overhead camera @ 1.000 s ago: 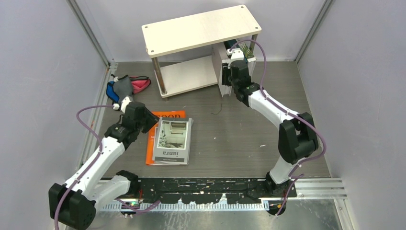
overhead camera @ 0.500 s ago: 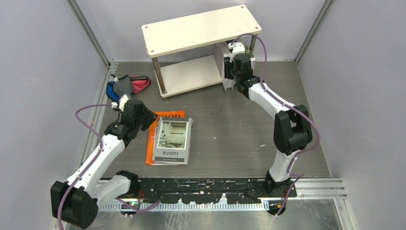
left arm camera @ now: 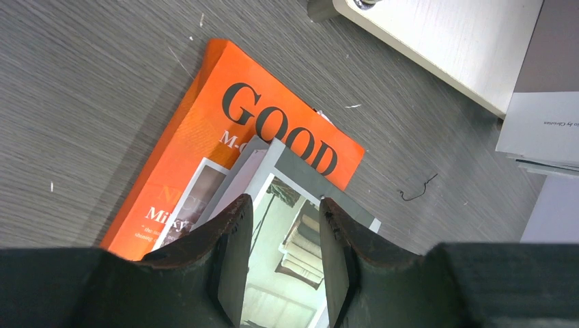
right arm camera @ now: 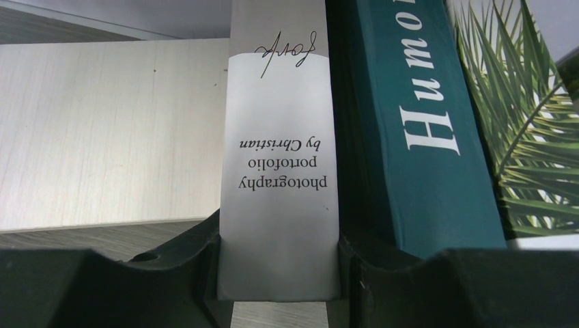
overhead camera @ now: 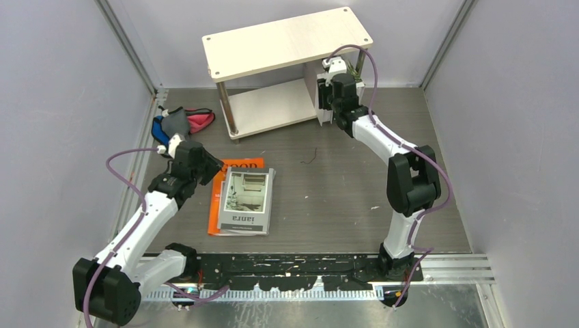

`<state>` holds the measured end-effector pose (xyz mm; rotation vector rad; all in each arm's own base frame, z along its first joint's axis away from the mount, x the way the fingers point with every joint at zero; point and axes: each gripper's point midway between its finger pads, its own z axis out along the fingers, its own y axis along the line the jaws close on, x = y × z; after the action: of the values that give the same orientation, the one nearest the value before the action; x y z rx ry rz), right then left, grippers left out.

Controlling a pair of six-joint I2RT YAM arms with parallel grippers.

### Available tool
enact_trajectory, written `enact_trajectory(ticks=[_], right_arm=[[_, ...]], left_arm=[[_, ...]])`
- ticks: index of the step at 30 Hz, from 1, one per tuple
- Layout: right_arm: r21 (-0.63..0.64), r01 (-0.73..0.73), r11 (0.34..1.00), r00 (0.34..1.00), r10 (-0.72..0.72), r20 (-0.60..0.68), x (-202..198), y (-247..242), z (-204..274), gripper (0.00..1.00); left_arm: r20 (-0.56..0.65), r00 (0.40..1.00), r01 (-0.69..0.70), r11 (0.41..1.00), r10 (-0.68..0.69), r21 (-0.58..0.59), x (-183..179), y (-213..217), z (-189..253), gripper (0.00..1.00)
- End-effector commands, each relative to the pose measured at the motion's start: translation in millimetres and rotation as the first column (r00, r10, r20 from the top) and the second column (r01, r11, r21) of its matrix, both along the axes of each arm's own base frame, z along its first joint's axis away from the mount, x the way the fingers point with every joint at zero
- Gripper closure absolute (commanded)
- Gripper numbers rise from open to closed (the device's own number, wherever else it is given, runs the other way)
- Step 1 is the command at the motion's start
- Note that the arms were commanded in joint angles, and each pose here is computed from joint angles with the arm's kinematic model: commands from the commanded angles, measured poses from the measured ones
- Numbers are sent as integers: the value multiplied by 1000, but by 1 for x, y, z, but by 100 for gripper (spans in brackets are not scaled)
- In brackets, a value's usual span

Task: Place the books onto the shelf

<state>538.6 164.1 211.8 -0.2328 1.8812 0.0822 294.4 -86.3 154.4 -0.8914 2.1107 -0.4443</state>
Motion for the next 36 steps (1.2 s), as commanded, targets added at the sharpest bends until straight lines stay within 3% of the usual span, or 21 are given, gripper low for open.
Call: enact_trajectory(ticks=[1,15,36], right_arm=[[4,0,1000,994,0,111,17,1,37,56],[20,25,999,994,-27,103,15,-3,29,38],[48,62,997,986,-69,155,-4,-16,58,37]], left_arm=[[76,997,-12,1000,13,-22,11,1,21,59],[67,998,-9,1000,11,-27,15,1,19,59],[77,997,-10,998,14,-54,15,-2,25,60]])
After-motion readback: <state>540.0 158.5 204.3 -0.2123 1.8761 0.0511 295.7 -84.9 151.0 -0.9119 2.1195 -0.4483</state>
